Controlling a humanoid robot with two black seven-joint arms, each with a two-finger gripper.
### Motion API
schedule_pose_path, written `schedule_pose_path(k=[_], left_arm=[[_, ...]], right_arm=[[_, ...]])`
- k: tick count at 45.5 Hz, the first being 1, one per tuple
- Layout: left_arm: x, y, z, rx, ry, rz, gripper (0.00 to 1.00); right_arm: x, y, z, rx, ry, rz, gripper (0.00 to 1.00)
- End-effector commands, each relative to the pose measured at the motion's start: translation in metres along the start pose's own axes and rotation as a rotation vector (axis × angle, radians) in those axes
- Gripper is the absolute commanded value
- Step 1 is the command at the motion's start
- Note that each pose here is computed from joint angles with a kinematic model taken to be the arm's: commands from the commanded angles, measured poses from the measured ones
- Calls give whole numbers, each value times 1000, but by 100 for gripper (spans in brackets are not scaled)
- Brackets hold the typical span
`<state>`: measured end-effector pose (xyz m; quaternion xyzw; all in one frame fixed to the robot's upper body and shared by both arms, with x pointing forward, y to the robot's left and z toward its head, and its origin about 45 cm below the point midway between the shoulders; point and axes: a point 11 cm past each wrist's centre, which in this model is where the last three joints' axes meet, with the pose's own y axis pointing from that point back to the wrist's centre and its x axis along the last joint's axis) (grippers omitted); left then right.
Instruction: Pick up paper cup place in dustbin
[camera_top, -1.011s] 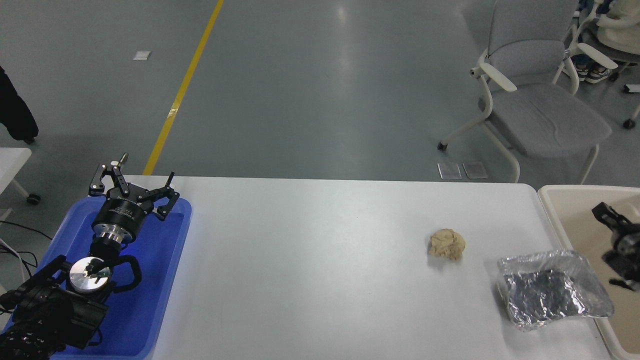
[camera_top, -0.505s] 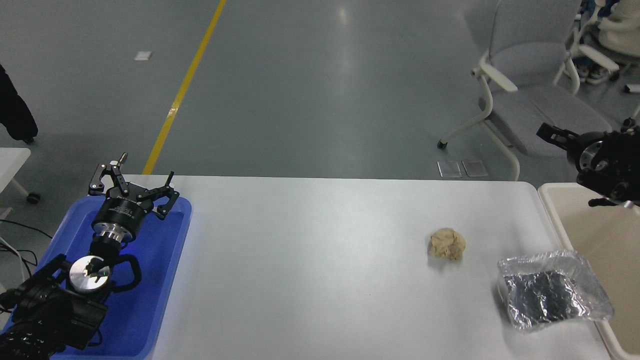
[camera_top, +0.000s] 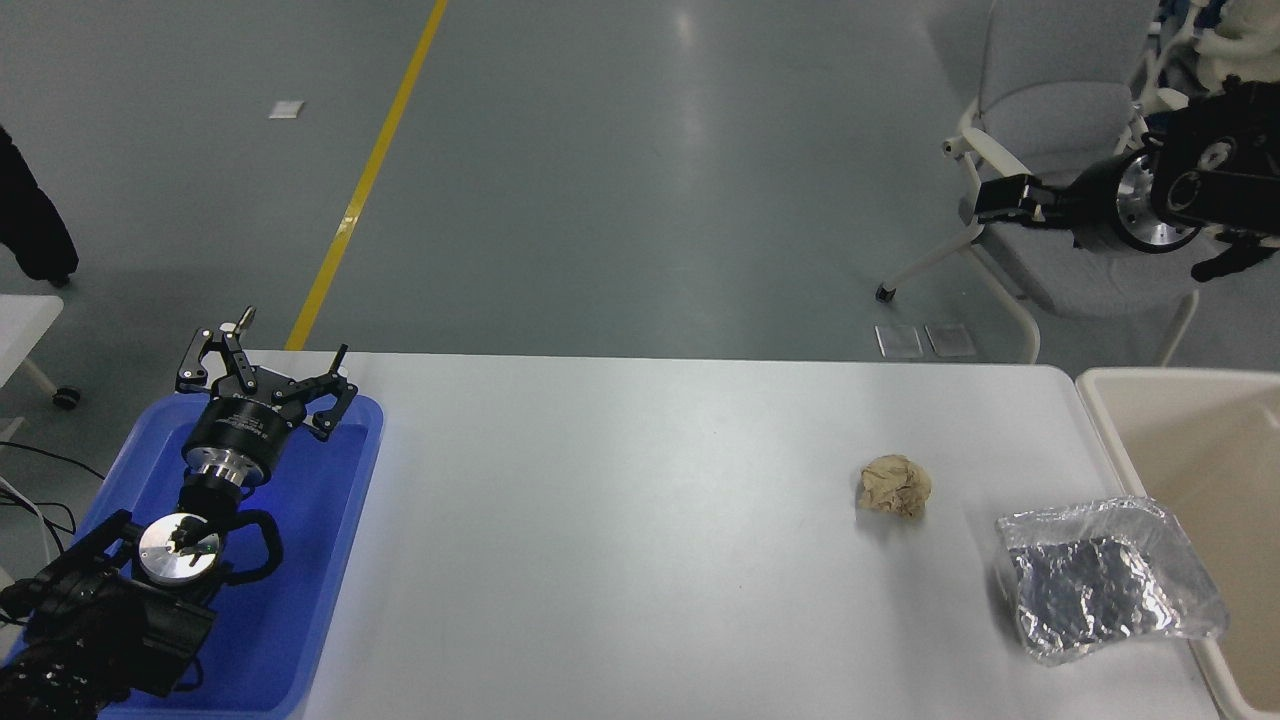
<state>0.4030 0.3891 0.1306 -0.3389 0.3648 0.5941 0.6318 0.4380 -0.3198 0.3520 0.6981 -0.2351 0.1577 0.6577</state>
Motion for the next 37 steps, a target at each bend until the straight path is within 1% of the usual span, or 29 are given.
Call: schedule_pose_path(k=[1,7,17,37], left_arm=[[0,0,0,-1,1,0,100],[0,0,0,-1,1,0,100],[0,0,0,-1,1,0,100],[0,0,0,-1,1,0,100]], right_arm=[[-35,32,-24,25,92,-222,100],[-53,44,-29,25,124,-334,100],[-80,63,-34,19,172,-450,100],[-82,75,-40,22,188,-447,100]])
